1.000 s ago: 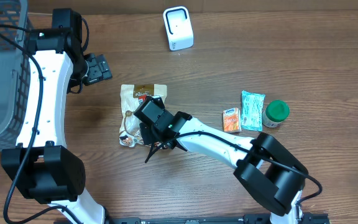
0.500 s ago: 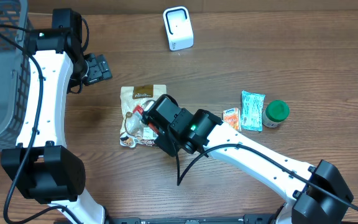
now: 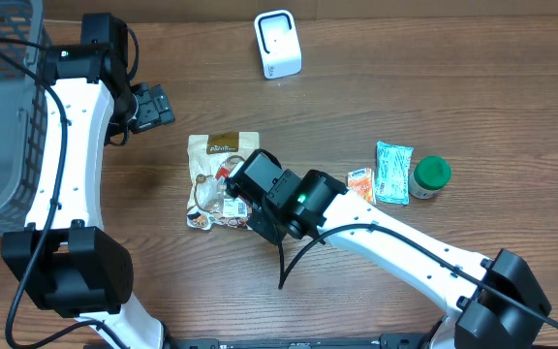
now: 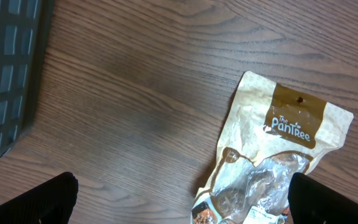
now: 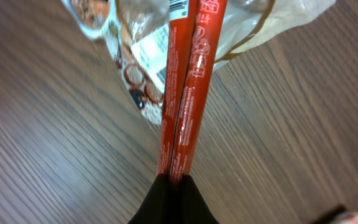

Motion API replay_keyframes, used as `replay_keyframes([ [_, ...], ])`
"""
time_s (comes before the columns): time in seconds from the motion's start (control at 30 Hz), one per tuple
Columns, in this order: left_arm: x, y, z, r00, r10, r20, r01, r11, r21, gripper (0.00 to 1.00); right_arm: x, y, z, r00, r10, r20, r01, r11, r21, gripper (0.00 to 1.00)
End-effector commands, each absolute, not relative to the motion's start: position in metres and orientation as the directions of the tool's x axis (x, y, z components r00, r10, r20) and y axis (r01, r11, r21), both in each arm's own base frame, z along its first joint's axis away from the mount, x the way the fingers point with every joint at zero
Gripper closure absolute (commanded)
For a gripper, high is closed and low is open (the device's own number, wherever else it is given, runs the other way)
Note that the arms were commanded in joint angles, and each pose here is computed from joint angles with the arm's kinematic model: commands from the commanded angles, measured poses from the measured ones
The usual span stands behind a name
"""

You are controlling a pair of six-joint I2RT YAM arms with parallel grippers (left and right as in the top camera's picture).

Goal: Scan the item barcode
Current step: 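Lift the red stick snack and carry it right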

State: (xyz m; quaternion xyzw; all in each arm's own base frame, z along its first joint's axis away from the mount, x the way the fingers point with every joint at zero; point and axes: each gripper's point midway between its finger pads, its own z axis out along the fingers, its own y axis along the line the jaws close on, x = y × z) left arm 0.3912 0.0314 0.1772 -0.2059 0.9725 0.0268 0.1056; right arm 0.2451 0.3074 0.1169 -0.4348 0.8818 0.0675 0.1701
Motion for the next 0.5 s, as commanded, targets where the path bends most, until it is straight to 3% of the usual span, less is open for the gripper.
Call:
replay_keyframes([
  [0.0,0.393,0.034,0.180,-0.889,-0.397,-0.229,-0.411,0.912,0.013,0.00,0.267,0.299,0.121,-0.791,-0.482,-0.377,-0.554,0.826,0.104,0.96],
  [0.1,0.393,0.034,0.180,-0.888,-0.397,-0.230,-0.411,0.912,0.013,0.00,0.288,0.285,0.125,-0.908,-0.236,-0.345,-0.328,0.915,0.235,0.96],
  [0.2,0.393,0.034,0.180,-0.889,-0.397,-0.230,-0.411,0.912,0.013,0.00,0.299,0.275,0.130,-0.966,-0.089,-0.244,-0.184,0.898,0.399,0.96],
  [0.47,0.393,0.034,0.180,-0.889,-0.397,-0.230,-0.411,0.912,0.013,0.00,0.304,0.266,0.178,-1.000,-0.029,0.008,-0.011,0.605,0.796,0.96],
])
